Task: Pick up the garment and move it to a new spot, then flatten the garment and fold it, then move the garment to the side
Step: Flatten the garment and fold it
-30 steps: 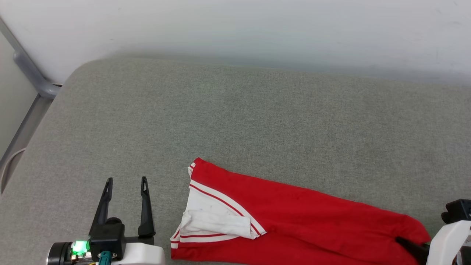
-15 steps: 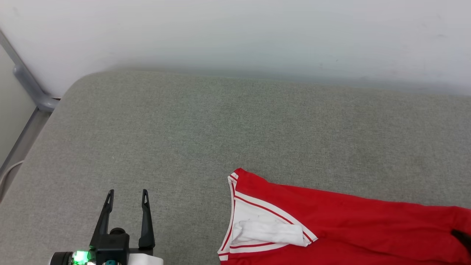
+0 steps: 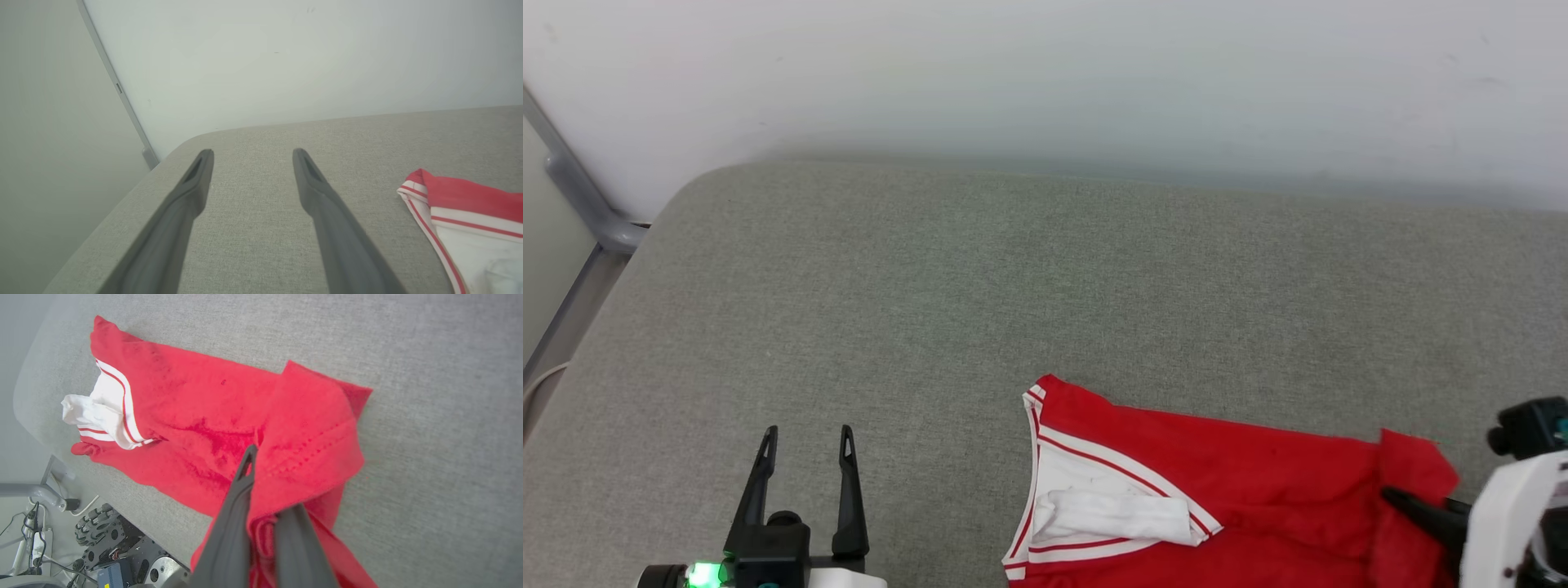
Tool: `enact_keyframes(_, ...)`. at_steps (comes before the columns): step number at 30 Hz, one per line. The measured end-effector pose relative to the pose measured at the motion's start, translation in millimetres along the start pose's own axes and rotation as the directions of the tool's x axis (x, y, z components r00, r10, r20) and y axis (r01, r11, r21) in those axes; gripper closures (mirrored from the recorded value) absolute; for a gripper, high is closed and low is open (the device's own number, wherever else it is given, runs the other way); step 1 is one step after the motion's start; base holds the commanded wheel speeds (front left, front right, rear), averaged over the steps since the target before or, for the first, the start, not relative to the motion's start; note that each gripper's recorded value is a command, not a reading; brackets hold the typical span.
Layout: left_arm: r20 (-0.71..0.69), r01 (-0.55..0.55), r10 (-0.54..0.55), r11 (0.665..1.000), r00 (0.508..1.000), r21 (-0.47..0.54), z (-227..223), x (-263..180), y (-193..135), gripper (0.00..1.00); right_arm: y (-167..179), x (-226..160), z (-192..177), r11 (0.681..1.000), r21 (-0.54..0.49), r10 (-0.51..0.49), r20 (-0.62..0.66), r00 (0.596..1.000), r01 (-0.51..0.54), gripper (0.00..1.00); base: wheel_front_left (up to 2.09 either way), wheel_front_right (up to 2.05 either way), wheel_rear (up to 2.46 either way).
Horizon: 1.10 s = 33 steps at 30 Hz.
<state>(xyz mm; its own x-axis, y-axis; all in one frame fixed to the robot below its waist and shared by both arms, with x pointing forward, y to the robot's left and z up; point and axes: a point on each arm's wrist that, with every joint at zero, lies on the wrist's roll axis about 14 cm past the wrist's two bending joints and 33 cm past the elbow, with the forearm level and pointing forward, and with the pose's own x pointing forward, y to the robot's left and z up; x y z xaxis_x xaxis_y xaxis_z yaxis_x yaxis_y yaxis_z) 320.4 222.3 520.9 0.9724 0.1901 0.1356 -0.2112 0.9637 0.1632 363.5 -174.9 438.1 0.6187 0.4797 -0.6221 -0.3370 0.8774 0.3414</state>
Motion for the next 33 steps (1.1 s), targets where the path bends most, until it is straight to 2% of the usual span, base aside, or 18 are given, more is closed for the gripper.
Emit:
enact_keyframes(6,-0.011,0.010,-0.010,1.000,1.000,0.000,-3.2,0.1,-3.3,0.00,54.6,21.5,14.4,0.987,-0.086,0.134,0.006,0.991,-0.133,1.00,0.00,0.00,0.00)
enact_keyframes(13,-0.023,0.023,-0.023,1.000,0.999,-0.003,-7.0,5.6,-10.0,0.00,99.6,49.5,17.7,0.954,-0.189,0.227,-0.054,0.972,-0.233,1.00,0.00,0.00,0.00)
enact_keyframes(21,-0.032,0.027,-0.027,1.000,0.999,-0.007,-10.3,14.3,-13.3,0.00,139.6,84.1,21.1,0.915,-0.254,0.296,-0.104,0.949,-0.313,1.00,0.00,0.00,0.00)
enact_keyframes(26,-0.033,0.028,-0.029,1.000,0.999,-0.004,-10.9,17.6,-13.8,0.00,165.8,101.3,11.1,0.889,-0.275,0.333,-0.163,0.929,-0.367,1.00,0.00,0.00,0.00)
enact_keyframes(33,-0.036,0.022,-0.022,1.000,0.999,-0.005,-12.1,20.3,-13.4,0.00,173.9,122.0,-13.5,0.883,-0.272,0.325,-0.232,0.917,-0.382,1.00,0.00,0.00,0.00)
